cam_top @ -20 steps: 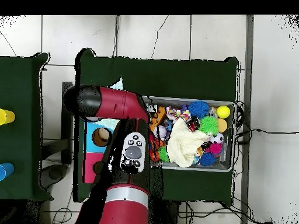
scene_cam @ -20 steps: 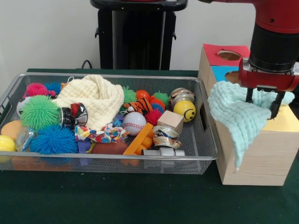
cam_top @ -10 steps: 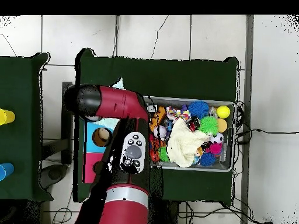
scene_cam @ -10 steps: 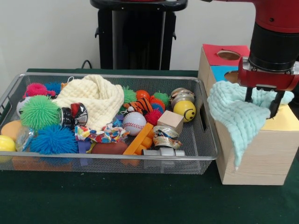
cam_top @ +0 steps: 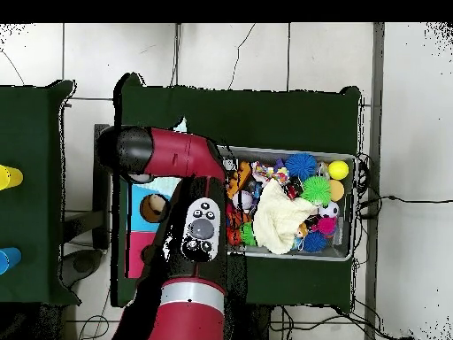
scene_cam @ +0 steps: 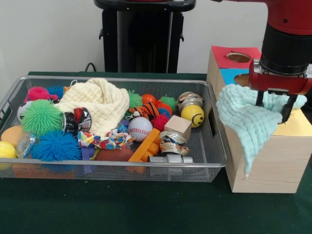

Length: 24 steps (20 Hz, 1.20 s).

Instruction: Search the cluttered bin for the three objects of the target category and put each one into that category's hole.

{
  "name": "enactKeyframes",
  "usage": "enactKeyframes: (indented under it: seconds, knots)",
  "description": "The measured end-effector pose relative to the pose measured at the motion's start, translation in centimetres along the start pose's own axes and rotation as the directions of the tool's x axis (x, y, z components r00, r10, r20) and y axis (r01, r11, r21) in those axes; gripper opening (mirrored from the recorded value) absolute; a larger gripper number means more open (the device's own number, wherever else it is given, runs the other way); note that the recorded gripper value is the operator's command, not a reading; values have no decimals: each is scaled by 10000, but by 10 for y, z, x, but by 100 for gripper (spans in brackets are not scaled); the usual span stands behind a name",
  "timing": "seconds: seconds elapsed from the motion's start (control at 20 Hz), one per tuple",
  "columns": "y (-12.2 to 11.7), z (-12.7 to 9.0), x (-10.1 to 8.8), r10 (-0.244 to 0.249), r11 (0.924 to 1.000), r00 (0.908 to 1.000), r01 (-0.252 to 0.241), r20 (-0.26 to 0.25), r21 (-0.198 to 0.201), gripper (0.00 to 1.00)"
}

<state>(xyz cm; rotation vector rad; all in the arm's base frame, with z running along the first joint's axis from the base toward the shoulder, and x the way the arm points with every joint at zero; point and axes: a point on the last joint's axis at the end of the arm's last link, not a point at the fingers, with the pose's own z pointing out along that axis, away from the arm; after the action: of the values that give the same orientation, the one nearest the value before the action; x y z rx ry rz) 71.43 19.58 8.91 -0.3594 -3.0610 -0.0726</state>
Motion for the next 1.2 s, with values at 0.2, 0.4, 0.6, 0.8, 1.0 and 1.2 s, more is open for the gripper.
enactKeyframes:
  seconds: [0.2,0.4,0.6,0.8,1.0,1.2]
  knots:
    - [0,0,-1,-22,10000,9999,22,-99,19,100]
    - [1,0,-2,-30,10000,9998,31,-192,30,100]
    - [0,1,-3,-20,10000,9998,21,-222,29,100]
    - [0,1,-3,-20,10000,9998,20,-221,31,100]
    - [0,1,-3,-19,10000,9998,19,-222,30,100]
    - [0,1,-3,-18,10000,9997,19,-223,30,100]
